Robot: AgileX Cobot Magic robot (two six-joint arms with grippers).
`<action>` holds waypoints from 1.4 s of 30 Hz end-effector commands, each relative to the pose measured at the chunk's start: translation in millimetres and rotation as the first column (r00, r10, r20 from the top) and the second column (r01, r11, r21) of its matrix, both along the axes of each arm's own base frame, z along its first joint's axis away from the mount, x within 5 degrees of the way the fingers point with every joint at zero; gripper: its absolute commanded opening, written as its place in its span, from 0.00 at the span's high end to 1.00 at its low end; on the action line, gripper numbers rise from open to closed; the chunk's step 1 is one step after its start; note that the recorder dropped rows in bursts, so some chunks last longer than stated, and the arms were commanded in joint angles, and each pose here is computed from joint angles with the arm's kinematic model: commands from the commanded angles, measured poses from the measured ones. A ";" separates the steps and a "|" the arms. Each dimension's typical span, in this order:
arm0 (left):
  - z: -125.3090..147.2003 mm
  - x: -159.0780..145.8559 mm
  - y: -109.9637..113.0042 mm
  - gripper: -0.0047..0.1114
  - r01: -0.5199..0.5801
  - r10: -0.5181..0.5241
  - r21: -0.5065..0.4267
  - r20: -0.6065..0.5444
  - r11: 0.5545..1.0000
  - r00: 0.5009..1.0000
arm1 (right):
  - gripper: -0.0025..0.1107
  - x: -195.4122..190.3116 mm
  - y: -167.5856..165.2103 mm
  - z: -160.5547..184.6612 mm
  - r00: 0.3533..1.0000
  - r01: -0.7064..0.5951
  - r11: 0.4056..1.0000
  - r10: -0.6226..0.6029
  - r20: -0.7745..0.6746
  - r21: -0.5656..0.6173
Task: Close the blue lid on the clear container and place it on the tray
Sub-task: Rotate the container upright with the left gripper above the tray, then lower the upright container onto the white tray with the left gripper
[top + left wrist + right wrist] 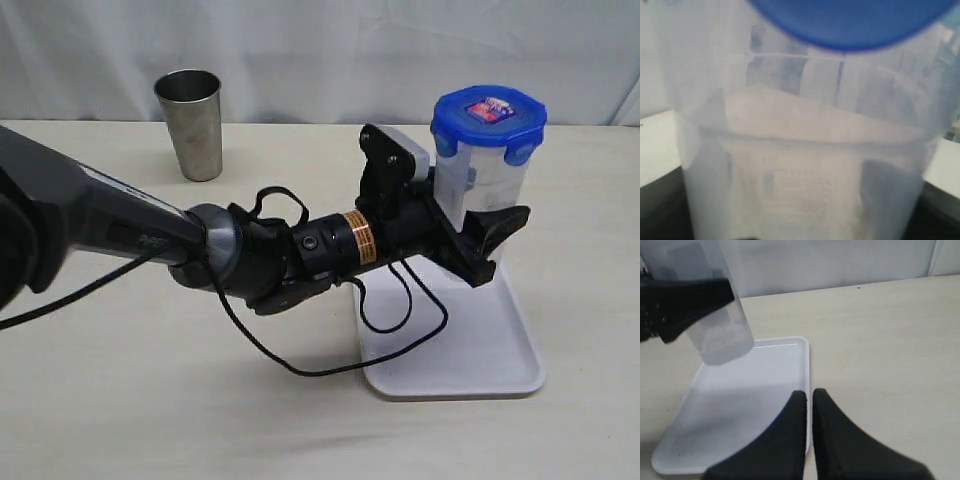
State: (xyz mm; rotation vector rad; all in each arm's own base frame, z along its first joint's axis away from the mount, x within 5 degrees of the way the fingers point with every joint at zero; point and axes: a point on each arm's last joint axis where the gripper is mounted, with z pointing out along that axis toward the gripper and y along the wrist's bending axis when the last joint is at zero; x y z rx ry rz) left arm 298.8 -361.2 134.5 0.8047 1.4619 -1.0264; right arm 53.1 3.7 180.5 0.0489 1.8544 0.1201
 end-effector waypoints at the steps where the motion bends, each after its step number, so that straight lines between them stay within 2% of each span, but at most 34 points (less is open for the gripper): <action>1: -28.8 -1.3 -2.2 0.96 0.027 -0.027 -0.015 0.004 1.000 1.000 | 0.94 -0.2 -0.3 -0.2 1.000 0.003 1.000 -0.003 0.006 -0.006; 6: -42.1 -5.9 -5.1 0.96 0.090 -0.089 -0.013 0.072 0.996 0.993 | 0.94 -0.2 -0.3 -0.2 1.000 0.003 1.000 -0.003 0.006 -0.006; 9: -48.5 -7.0 -7.8 0.96 0.122 -0.123 0.022 0.080 0.992 0.989 | 0.94 -0.2 -0.3 -0.2 1.000 0.003 1.000 -0.003 0.006 -0.006; 20: -58.4 -6.1 -7.1 0.96 0.108 -0.111 0.062 0.053 0.992 0.992 | 0.94 -0.2 -0.3 -0.2 1.000 0.003 1.000 -0.003 0.006 -0.006; 25: -64.1 -4.6 -6.2 0.96 0.091 -0.102 0.140 0.074 0.986 0.992 | 0.94 -0.2 -0.3 -0.2 1.000 0.003 1.000 -0.003 0.006 -0.006; 30: -62.1 0.6 -1.5 0.96 0.088 -0.097 0.116 0.076 0.989 0.992 | 0.94 -0.2 -0.3 -0.2 1.000 0.003 1.000 -0.003 0.006 -0.006; 36: -64.7 7.4 10.9 0.96 0.213 -0.214 0.025 0.044 0.977 0.976 | 0.94 -0.2 -0.3 -0.2 1.000 0.003 1.000 -0.003 0.006 -0.006; 42: -77.0 7.2 14.8 0.96 0.277 -0.282 0.099 0.041 0.956 0.959 | 0.94 -0.2 -0.3 -0.2 1.000 0.003 1.000 -0.003 0.006 -0.006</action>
